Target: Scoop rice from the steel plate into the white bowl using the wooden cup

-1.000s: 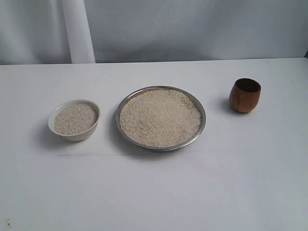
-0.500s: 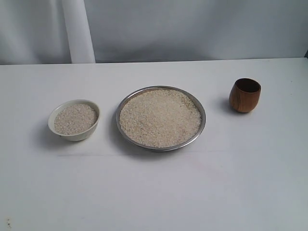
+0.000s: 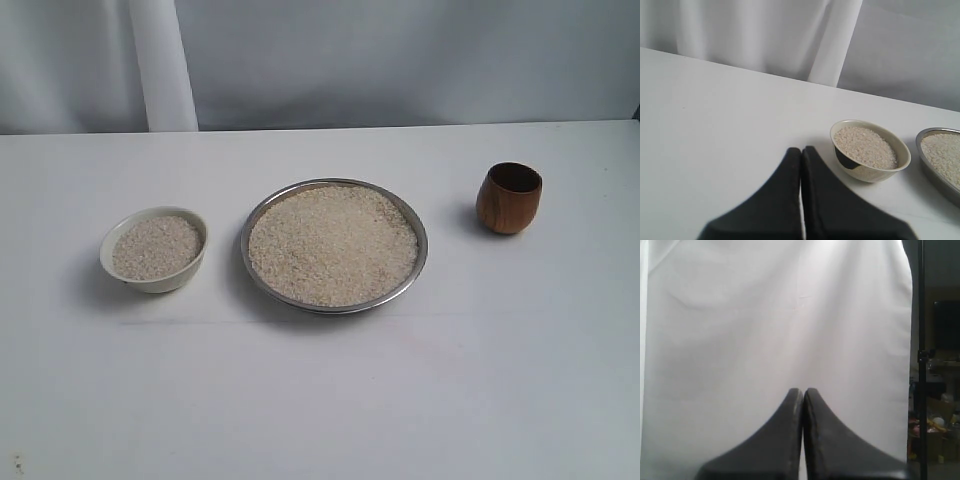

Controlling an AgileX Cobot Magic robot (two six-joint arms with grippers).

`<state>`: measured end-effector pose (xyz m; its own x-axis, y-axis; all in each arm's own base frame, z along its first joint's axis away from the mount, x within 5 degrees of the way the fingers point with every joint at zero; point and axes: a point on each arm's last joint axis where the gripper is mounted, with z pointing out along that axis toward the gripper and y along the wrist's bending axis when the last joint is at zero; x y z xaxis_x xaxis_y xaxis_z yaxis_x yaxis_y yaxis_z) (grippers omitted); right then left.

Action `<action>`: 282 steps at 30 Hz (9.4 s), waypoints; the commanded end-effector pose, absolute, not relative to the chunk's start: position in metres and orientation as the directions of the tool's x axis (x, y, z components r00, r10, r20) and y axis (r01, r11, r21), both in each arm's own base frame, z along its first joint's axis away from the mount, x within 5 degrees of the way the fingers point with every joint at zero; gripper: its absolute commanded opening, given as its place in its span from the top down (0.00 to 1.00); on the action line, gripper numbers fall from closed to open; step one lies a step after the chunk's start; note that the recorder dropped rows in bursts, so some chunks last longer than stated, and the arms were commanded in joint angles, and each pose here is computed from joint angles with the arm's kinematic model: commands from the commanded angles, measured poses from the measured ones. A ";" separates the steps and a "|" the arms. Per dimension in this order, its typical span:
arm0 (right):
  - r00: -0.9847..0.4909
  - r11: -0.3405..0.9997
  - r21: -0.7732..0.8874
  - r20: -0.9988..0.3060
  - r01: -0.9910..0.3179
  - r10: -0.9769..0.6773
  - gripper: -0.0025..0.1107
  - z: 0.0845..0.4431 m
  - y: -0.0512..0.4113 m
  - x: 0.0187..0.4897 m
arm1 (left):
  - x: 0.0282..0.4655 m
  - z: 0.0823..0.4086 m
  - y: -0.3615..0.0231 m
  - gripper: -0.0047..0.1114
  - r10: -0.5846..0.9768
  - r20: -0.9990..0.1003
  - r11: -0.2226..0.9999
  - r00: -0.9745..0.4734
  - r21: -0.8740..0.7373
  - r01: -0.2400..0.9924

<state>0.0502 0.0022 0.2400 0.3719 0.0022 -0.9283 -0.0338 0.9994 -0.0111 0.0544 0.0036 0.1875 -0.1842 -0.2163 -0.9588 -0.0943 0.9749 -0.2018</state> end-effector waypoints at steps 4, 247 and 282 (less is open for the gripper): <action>0.467 0.999 0.026 -0.883 -0.047 0.045 0.98 0.248 0.002 0.046 | 0.055 0.187 0.003 0.96 -0.221 -0.958 0.974 -0.182 -0.208 -0.088; -0.119 0.797 -0.008 -0.988 -0.604 -0.100 0.87 0.156 0.056 0.379 | 0.055 0.187 0.003 0.96 -0.221 -0.958 0.974 -0.182 -0.208 -0.088; 0.060 0.006 -0.862 -0.043 -0.507 -0.997 0.98 0.290 0.195 0.350 | 0.055 0.187 0.003 0.96 -0.221 -0.958 0.974 -0.182 -0.208 -0.088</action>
